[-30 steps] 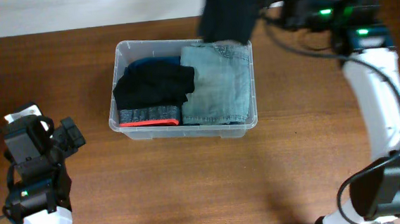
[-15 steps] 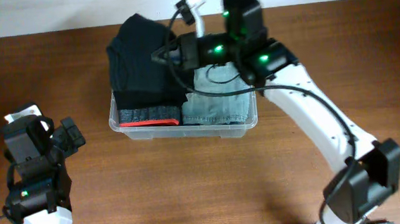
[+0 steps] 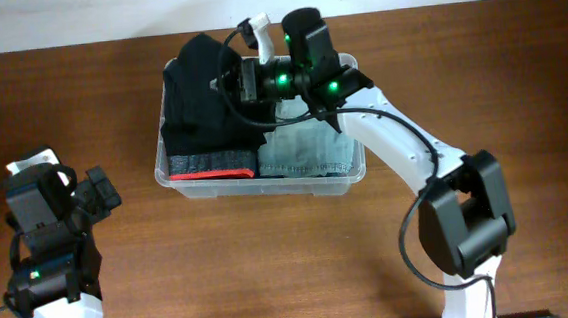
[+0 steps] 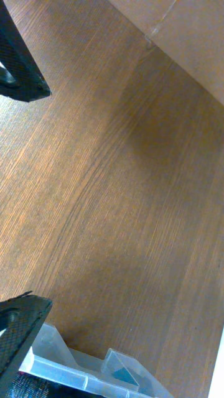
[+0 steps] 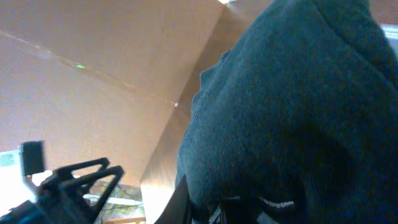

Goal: Pack container
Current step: 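Lift the black shirt and carry it over the container's left side, then lower the black shirt onto the shorts and release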

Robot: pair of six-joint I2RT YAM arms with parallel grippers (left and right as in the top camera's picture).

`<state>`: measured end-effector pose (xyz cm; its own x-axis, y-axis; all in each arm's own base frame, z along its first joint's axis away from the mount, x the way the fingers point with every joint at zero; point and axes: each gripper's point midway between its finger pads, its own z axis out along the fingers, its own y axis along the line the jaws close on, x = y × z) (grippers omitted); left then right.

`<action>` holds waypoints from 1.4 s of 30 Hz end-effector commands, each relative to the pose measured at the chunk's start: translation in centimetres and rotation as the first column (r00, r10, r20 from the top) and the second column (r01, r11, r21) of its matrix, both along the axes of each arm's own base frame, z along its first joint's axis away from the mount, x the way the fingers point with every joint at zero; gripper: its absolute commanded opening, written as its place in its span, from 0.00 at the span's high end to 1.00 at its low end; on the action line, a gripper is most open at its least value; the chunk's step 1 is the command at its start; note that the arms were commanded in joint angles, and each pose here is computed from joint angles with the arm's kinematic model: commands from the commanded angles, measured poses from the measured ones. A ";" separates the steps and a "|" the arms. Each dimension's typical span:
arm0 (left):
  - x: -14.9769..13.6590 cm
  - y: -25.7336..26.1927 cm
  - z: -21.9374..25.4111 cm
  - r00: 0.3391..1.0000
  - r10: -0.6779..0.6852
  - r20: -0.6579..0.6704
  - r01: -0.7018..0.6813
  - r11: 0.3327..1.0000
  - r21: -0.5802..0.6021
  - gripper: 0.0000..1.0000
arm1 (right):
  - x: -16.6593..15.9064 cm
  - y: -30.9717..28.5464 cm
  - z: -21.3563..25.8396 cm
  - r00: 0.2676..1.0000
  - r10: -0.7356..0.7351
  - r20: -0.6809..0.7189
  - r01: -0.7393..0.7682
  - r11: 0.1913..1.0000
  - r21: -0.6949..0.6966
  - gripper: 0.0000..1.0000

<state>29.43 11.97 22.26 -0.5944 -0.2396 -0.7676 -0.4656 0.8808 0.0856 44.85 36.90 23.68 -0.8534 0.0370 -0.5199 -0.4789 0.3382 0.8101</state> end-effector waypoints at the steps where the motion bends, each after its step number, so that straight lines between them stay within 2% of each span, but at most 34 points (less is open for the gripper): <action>1: 0.0 0.1 -0.2 1.000 0.008 0.003 -0.008 1.000 -0.014 0.00 | -0.3 1.3 -1.5 1.000 0.020 -0.011 -0.020 1.000 -0.010 0.96; 3: 0.0 0.1 -0.2 1.000 0.008 0.004 -0.008 1.000 -0.014 0.00 | -0.2 1.5 -2.6 0.999 0.022 -0.030 -0.023 1.000 -0.019 0.94; 6: 0.0 0.1 -0.2 1.000 0.008 0.004 -0.008 1.000 -0.014 0.01 | 0.0 1.2 -4.3 0.997 -0.002 -0.075 -0.002 0.998 -0.056 0.84; 8: 0.0 0.1 -0.2 1.000 0.008 0.004 -0.008 1.000 -0.014 0.01 | 0.3 0.5 -5.9 0.992 -0.056 -0.115 0.042 0.992 -0.122 0.65; 12: 0.0 0.1 -0.2 1.000 0.008 0.004 -0.008 1.000 -0.014 0.01 | 0.6 -0.7 -7.8 0.983 -0.121 -0.139 0.091 0.974 -0.207 0.43; 17: 0.0 0.1 -0.2 1.000 0.008 0.003 -0.008 1.000 -0.014 0.01 | 0.8 -2.8 -9.5 0.961 -0.216 -0.172 0.155 0.937 -0.313 0.39; 22: 0.0 0.1 -0.2 1.000 0.008 0.003 -0.008 1.000 -0.014 0.01 | 1.0 -5.0 -9.2 0.951 -0.294 -0.100 0.225 0.875 -0.428 0.36; 28: 0.0 0.1 -0.2 1.000 0.008 0.004 -0.008 1.000 -0.014 0.00 | 1.2 -7.1 -3.5 0.944 -0.325 0.053 0.310 0.824 -0.475 0.34; 32: 0.0 0.1 -0.2 1.000 0.008 0.003 -0.008 1.000 -0.014 0.01 | 0.8 -7.5 1.0 0.940 -0.323 0.113 0.339 0.833 -0.438 0.32; 36: 0.0 0.1 -0.2 1.000 0.008 0.003 -0.008 1.000 -0.014 0.01 | 0.4 -7.0 3.8 0.941 -0.294 0.167 0.337 0.851 -0.403 0.32; 38: 0.0 0.1 -0.2 1.000 0.008 0.004 -0.008 1.000 -0.014 0.01 | 0.3 -6.4 4.3 0.942 -0.279 0.187 0.332 0.858 -0.392 0.37; 40: 0.0 0.1 -0.2 1.000 0.008 0.003 -0.008 1.000 -0.014 0.01 | 0.1 -5.4 4.4 0.943 -0.237 0.232 0.314 0.865 -0.391 0.57; 41: 0.0 0.1 -0.2 1.000 0.008 0.003 -0.008 1.000 -0.014 0.00 | 0.0 -4.8 4.5 0.943 -0.212 0.256 0.301 0.870 -0.390 0.73; 42: 0.0 0.1 -0.2 1.000 0.008 0.004 -0.008 1.000 -0.014 0.00 | -0.1 -4.3 4.4 0.940 -0.200 0.275 0.300 0.868 -0.395 0.86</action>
